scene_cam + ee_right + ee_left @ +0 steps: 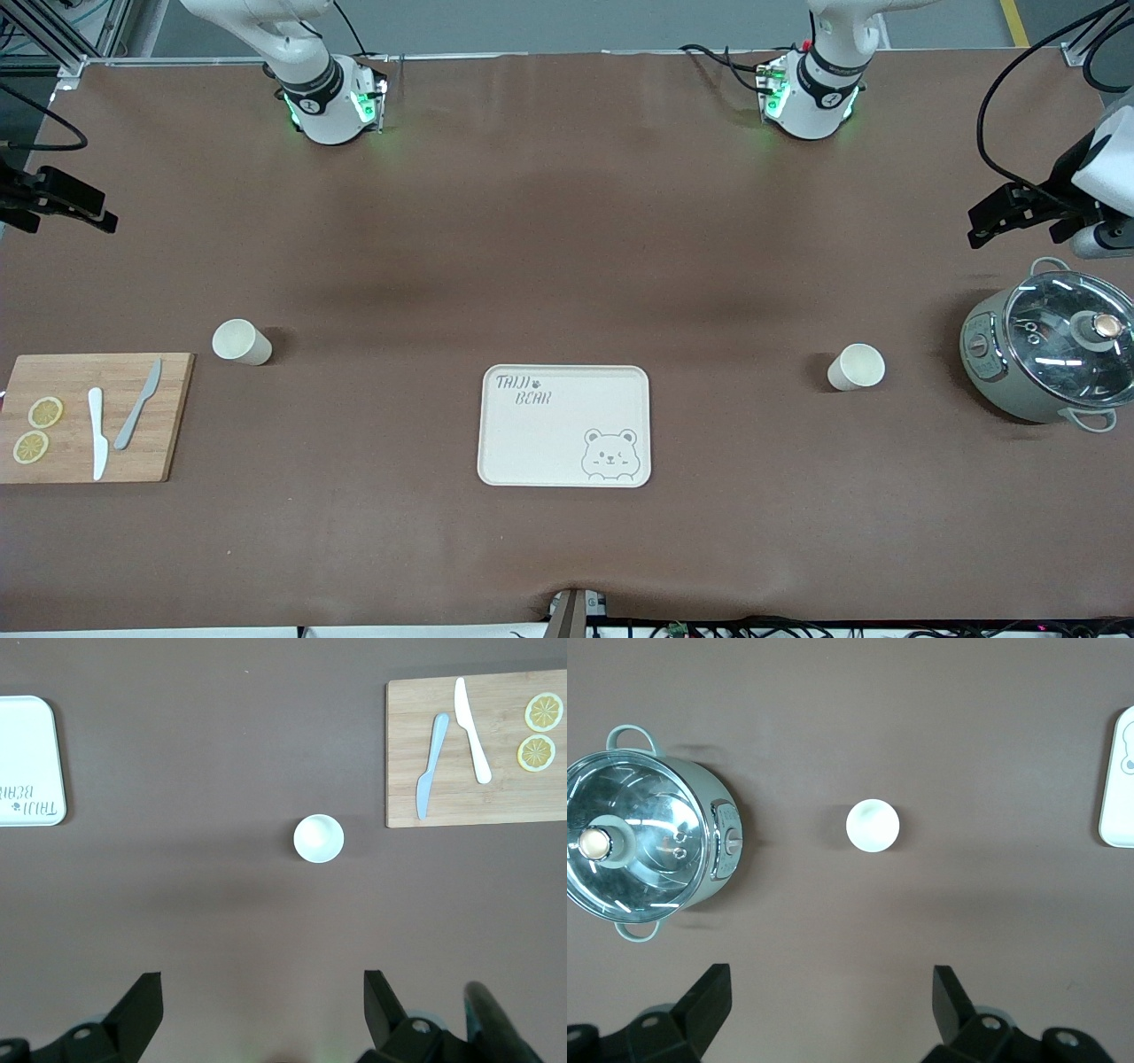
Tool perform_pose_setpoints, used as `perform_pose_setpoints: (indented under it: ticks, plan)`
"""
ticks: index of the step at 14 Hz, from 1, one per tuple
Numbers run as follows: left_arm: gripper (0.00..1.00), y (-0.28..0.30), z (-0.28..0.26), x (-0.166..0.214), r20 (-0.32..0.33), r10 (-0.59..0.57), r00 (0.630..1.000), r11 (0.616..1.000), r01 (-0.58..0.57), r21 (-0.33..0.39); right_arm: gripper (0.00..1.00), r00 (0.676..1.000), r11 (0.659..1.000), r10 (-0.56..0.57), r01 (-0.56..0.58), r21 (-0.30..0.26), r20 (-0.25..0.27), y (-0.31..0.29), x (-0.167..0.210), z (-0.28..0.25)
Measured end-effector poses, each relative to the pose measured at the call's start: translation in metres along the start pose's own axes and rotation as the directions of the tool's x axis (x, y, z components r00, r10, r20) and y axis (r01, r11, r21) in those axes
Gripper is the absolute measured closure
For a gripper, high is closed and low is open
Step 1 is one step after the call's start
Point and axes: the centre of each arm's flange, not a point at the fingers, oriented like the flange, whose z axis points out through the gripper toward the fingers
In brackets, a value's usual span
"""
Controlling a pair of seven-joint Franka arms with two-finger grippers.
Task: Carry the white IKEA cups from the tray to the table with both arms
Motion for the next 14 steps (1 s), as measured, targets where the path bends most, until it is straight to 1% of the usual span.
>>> perform_pose_setpoints:
  ticks: [4,14]
  plan:
    - [0.0,0.0,0.0001,0.0,0.0,0.0,1.0,1.0,0.0,0.0,0.0,1.0,1.0,0.002,-0.002,-0.019,-0.001,0.0023,0.0001,-0.0002]
    - [0.0,-0.0003,0.0003,0.0028,-0.001,0.0,1.0,1.0,0.0,-0.001,0.0,1.0,1.0,0.007,-0.007,-0.019,-0.001,0.0049,0.0,-0.0003]
